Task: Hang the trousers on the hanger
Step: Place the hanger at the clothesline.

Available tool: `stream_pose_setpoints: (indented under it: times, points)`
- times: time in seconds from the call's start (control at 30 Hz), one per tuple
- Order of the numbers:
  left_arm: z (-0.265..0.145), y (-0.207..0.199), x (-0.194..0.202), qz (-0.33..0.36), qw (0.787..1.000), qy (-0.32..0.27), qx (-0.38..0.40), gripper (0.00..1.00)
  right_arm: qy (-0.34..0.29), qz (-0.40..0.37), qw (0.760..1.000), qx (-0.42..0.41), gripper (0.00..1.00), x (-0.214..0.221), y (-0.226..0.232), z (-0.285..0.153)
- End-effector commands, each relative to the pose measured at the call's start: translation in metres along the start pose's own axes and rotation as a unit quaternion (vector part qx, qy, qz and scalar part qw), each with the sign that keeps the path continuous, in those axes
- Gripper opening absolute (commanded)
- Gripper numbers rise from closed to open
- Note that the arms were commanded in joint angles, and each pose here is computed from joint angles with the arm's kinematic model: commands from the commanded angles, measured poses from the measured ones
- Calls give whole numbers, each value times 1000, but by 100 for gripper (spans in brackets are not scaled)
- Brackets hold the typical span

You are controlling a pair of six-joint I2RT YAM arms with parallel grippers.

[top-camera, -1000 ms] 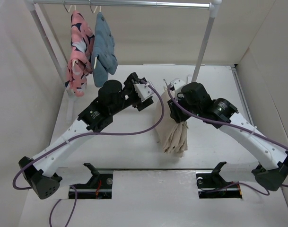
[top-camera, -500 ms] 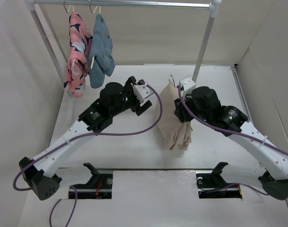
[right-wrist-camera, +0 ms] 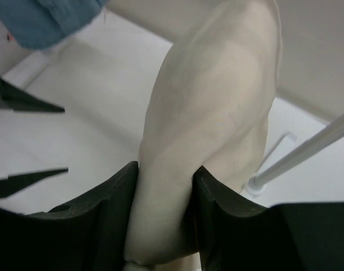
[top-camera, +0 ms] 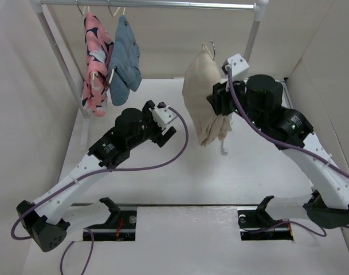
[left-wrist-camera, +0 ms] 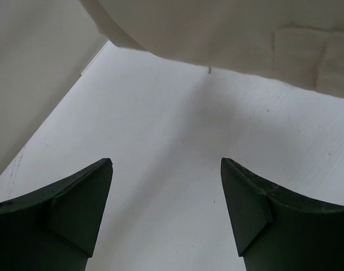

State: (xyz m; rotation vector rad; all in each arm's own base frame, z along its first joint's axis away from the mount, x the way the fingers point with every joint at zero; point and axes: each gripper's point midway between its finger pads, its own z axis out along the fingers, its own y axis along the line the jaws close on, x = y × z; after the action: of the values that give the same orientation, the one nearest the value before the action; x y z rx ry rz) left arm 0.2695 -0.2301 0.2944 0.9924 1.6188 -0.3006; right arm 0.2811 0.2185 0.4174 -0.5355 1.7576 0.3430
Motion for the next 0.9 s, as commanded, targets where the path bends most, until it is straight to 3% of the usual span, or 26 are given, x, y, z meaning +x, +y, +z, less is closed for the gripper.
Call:
stream_pose_setpoints:
  times: [0.0,0.37,0.87]
  points:
    - [-9,5,-6,-18,1000,-17,-16,75,-144,3,989,31,0,-98,-18,-15]
    - [-25,17,-2,-32,998,-28,-43,75,-195,-2,979,64,0,-157,-63,28]
    - [-30,22,9,-40,997,-27,-57,75,-210,19,976,54,0,-161,-95,71]
